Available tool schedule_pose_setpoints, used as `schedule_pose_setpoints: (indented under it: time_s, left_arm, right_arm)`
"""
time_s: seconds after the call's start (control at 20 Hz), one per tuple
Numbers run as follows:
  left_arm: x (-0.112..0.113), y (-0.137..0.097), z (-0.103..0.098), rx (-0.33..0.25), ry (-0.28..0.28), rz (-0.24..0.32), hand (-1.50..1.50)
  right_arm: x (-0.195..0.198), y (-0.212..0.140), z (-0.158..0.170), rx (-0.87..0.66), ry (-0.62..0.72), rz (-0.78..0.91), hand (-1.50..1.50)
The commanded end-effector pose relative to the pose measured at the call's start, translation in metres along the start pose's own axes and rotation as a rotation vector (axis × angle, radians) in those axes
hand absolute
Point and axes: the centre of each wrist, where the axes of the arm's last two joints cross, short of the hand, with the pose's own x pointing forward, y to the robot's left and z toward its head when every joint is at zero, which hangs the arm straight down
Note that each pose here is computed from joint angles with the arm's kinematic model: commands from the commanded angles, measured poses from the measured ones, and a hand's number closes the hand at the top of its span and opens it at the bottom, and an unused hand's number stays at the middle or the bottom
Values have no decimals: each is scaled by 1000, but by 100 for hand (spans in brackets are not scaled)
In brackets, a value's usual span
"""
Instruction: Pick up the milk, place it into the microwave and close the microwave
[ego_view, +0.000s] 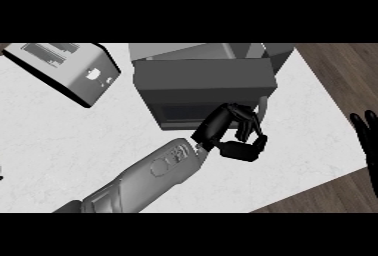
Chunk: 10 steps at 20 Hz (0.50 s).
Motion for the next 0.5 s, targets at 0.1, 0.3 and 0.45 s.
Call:
schedule_pose_setpoints:
  time_s: [0.1, 0.3, 0.45]
  left_arm:
    - [17, 11, -23, 57, -38, -20, 150]
    - [28, 19, -36, 87, -42, -18, 150]
    - [33, 23, -43, 114, -41, -13, 150]
  right_arm:
    - [7, 2, -12, 64, -3, -33, -150]
    - [14, -1, -19, 94, 4, -31, -150]
    - [19, -2, -25, 111, -19, -35, -150]
